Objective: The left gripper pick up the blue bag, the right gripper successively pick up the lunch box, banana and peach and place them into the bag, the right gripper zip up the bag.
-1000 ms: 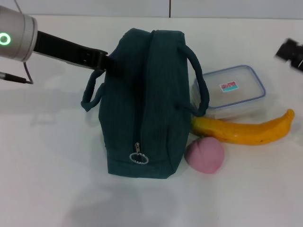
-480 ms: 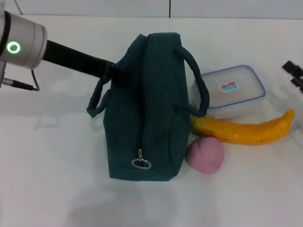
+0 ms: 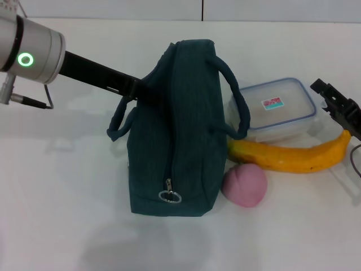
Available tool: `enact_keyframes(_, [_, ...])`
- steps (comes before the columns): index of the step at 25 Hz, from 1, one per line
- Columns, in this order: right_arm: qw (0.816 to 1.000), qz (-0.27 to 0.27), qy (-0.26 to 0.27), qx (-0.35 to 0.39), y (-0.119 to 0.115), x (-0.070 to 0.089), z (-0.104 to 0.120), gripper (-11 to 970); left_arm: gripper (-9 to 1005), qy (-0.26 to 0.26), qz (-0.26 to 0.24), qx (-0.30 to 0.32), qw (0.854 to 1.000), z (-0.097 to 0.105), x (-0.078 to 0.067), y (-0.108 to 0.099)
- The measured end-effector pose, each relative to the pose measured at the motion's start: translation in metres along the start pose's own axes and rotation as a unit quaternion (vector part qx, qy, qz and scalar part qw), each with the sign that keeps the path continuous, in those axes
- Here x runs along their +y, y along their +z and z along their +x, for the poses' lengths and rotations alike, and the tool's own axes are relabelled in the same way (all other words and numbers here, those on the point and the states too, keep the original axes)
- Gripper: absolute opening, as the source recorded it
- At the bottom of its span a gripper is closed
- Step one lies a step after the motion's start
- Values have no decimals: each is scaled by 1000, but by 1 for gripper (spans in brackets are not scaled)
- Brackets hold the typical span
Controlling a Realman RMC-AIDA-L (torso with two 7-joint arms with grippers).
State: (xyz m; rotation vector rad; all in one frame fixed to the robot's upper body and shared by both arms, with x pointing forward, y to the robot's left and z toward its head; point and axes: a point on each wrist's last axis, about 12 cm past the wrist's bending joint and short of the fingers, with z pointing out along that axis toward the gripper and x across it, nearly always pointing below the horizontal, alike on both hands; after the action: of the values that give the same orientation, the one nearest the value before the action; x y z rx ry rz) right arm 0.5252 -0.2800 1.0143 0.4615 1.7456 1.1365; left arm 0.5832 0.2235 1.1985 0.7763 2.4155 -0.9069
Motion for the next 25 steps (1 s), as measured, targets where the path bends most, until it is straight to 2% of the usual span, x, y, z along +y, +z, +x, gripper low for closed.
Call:
enact_keyframes(15, [1000, 14, 3, 16, 18, 4, 0, 849, 36, 13, 0, 9, 1000, -1, -4, 5])
enact_keyframes(25, [1000, 2, 1, 23, 23, 8, 1, 841, 36, 17, 0, 12, 1000, -2, -5, 7])
